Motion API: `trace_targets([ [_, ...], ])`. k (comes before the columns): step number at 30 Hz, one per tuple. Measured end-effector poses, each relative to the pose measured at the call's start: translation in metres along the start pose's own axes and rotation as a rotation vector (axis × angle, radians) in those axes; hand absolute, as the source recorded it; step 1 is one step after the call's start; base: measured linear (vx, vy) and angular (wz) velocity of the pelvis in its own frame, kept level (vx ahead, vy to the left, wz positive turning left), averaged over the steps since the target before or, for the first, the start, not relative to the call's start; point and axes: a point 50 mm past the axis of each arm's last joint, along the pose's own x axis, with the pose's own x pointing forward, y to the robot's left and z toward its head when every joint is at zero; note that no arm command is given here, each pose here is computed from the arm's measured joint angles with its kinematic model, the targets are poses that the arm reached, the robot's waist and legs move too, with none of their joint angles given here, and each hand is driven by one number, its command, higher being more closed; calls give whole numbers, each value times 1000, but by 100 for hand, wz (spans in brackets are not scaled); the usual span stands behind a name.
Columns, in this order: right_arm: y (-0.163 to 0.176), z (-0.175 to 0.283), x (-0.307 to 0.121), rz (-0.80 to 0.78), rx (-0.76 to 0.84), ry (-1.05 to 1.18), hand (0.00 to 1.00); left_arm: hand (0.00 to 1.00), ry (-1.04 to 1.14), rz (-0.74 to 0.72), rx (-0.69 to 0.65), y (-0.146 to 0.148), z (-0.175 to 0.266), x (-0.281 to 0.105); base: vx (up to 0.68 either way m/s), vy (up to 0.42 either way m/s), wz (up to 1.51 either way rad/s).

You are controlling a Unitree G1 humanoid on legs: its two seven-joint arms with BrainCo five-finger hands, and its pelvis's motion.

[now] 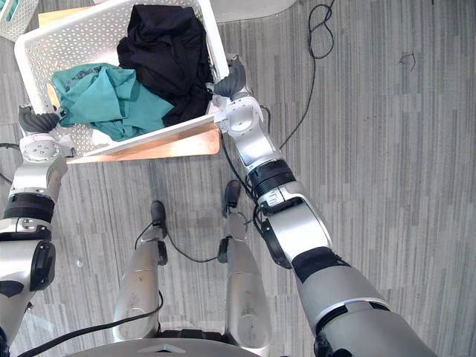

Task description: Pick up the laundry basket with both hands and put the clothes into the washing machine.

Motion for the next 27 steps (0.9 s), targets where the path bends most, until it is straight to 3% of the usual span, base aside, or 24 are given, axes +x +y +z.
trace_targets([
  [16, 3, -34, -13, 4, 134, 103, 100, 100, 79, -74, 8, -13, -27, -10, 1, 14, -1],
  [27, 2, -104, -58, -12, 262, 309, 100, 100, 109, -238, -38, -24, -54, -37, 15, 1, -3],
])
